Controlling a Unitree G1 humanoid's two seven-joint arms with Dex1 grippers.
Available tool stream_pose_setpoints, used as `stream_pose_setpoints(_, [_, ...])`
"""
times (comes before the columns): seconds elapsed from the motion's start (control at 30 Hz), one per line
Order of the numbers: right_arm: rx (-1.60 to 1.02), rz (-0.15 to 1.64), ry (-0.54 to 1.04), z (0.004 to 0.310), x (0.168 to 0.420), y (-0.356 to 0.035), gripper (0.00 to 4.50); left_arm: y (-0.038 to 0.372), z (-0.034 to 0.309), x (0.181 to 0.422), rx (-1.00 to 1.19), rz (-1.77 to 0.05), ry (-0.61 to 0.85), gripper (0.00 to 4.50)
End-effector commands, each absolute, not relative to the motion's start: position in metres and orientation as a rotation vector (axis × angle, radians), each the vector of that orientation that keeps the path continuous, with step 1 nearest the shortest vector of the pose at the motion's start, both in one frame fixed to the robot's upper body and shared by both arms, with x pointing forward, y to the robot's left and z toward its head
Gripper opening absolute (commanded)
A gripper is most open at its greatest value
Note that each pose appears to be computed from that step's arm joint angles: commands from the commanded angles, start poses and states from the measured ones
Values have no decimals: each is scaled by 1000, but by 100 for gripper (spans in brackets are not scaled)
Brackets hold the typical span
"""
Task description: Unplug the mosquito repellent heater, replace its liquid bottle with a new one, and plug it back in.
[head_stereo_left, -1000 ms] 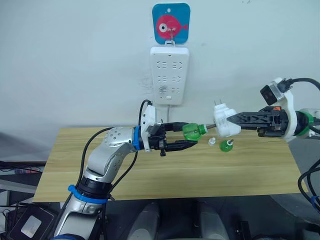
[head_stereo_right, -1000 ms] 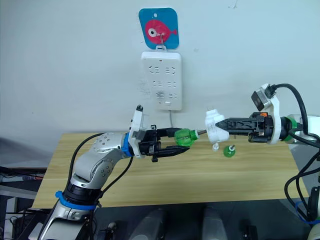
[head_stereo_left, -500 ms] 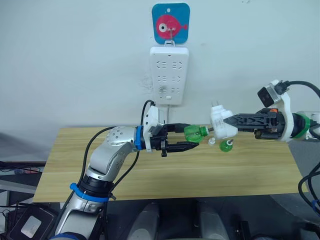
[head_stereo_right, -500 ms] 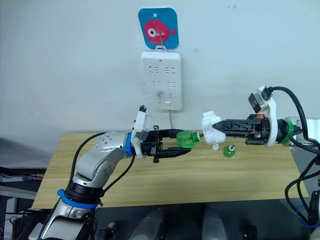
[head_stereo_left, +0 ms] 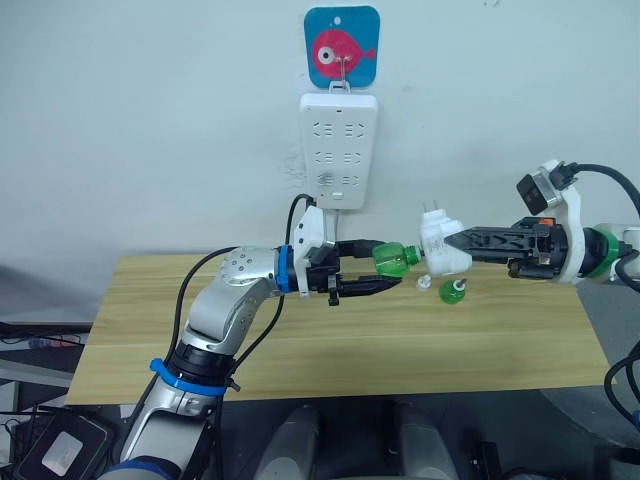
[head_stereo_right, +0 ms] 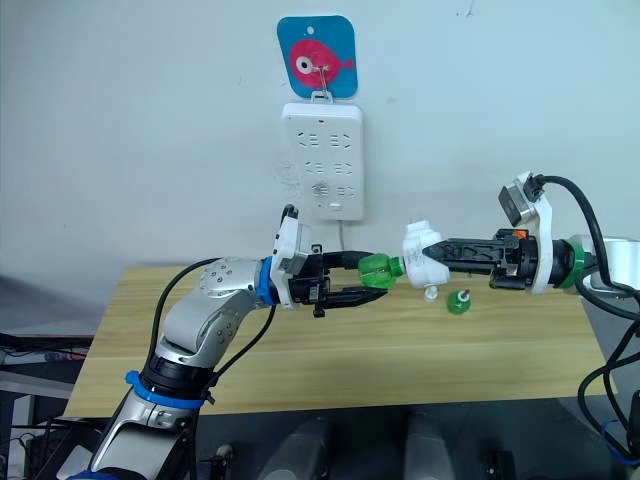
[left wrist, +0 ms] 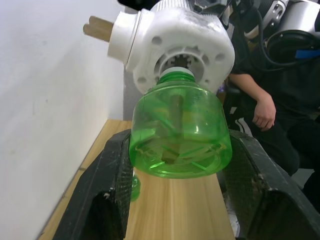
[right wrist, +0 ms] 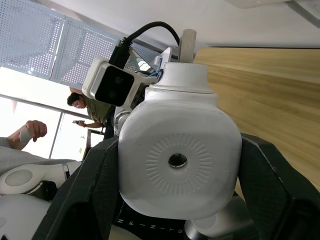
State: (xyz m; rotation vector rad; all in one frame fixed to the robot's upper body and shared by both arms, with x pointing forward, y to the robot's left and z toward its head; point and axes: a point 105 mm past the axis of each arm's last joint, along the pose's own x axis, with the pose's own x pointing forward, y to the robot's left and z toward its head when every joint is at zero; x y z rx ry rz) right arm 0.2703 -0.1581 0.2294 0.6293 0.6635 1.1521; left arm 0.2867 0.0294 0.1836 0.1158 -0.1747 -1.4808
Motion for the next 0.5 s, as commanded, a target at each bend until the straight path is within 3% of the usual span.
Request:
stream_pose_setpoints(0.03, [610,1178,637,237,267,-155,301,28,197,286,144,-1477,-238,222])
stream_pose_setpoints(0.27, [554,1137,610,233,274,-148,301,20,199,277,153,-1520,-241,222])
stream_pose_setpoints(0.5, [418,1194,619,235,263,-125,301,16,197,280,157,-1525,-239,222])
